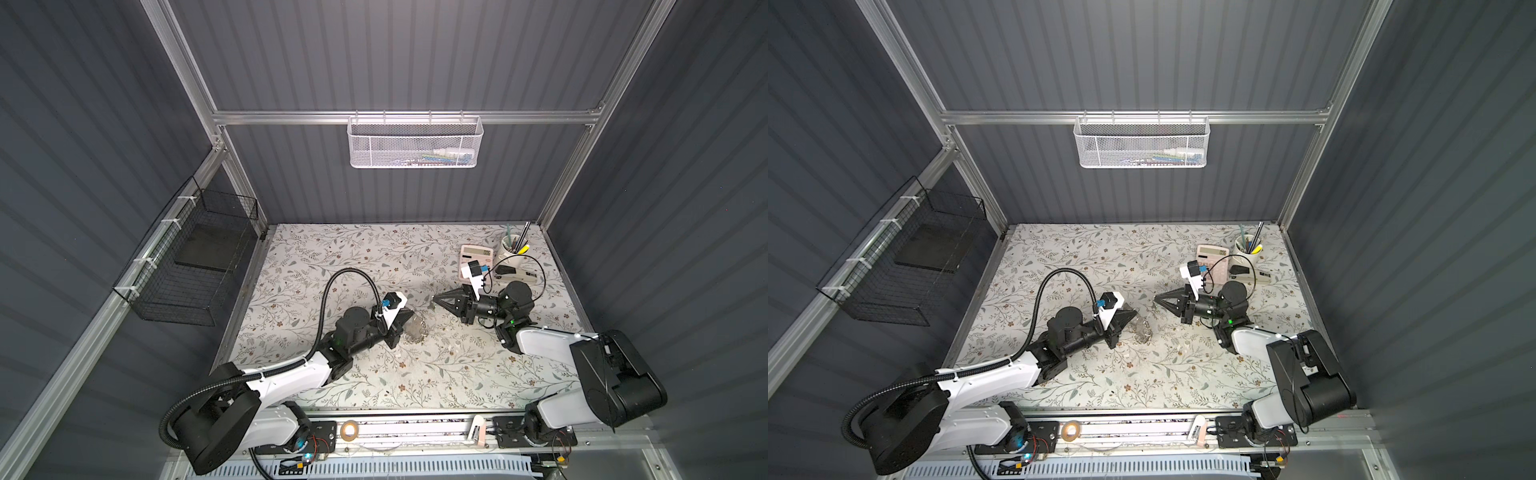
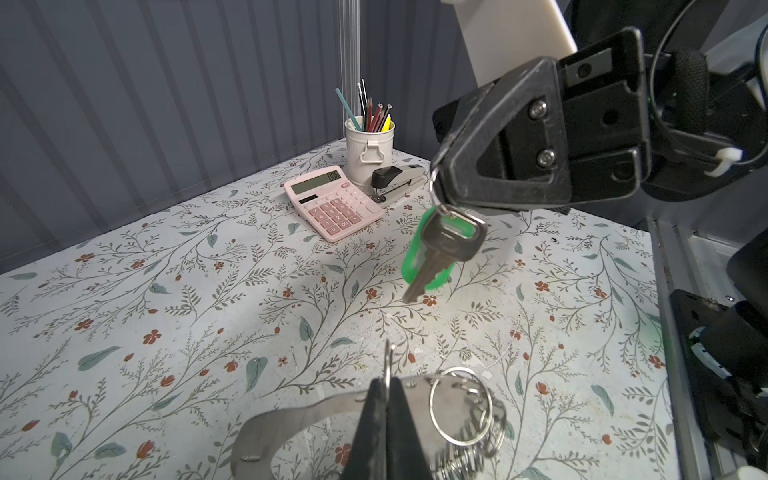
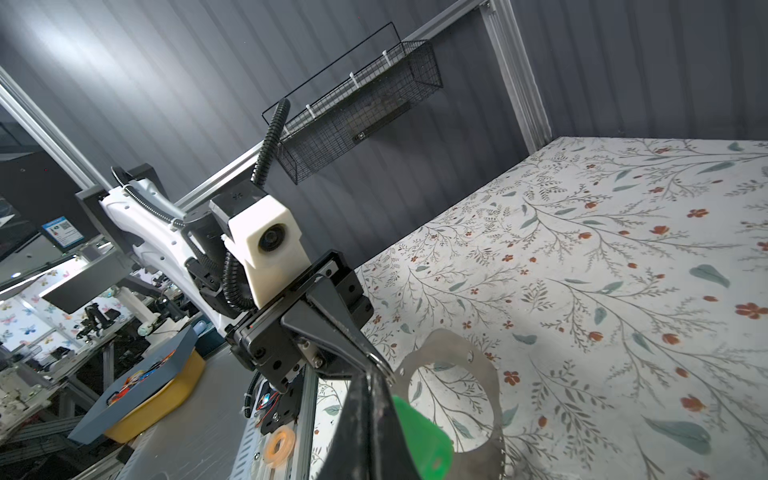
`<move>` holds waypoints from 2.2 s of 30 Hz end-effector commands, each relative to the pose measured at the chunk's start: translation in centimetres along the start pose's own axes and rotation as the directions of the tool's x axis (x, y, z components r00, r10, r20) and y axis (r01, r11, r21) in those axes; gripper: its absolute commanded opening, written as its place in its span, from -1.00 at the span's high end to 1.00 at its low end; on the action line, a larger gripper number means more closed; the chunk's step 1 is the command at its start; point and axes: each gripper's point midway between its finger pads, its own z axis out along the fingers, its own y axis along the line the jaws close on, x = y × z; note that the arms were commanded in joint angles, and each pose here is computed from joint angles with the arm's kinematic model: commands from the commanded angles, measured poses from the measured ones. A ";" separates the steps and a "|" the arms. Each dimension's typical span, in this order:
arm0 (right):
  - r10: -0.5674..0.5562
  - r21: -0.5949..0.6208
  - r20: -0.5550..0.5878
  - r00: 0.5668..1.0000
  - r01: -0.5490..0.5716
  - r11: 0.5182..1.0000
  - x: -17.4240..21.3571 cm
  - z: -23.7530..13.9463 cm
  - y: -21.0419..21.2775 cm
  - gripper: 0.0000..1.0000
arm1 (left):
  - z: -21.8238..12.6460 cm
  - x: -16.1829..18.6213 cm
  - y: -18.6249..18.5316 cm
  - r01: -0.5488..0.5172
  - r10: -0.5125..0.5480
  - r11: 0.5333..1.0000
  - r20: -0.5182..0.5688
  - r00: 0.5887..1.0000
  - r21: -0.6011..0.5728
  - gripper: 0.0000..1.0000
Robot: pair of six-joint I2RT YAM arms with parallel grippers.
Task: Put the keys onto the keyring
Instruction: 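Bring the key's ring to the split ring held by the left gripper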
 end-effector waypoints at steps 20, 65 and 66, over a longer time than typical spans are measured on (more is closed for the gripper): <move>0.014 0.113 -0.058 0.998 -0.007 0.994 1.4 1.6 -1.6 1.00 | 1.7 -2.3 0.0 -0.038 0.037 0.999 0.034 0.999 0.020 1.00; 0.050 0.269 -0.107 0.993 -0.019 0.963 2.6 2.6 -3.8 1.00 | 1.6 -2.8 -0.1 0.000 -0.001 1.000 0.064 0.998 0.027 1.00; 0.055 0.265 -0.109 0.993 -0.024 0.964 2.7 2.6 -3.8 1.00 | 1.6 -3.0 -0.2 0.001 -0.003 1.000 0.074 0.997 0.027 1.00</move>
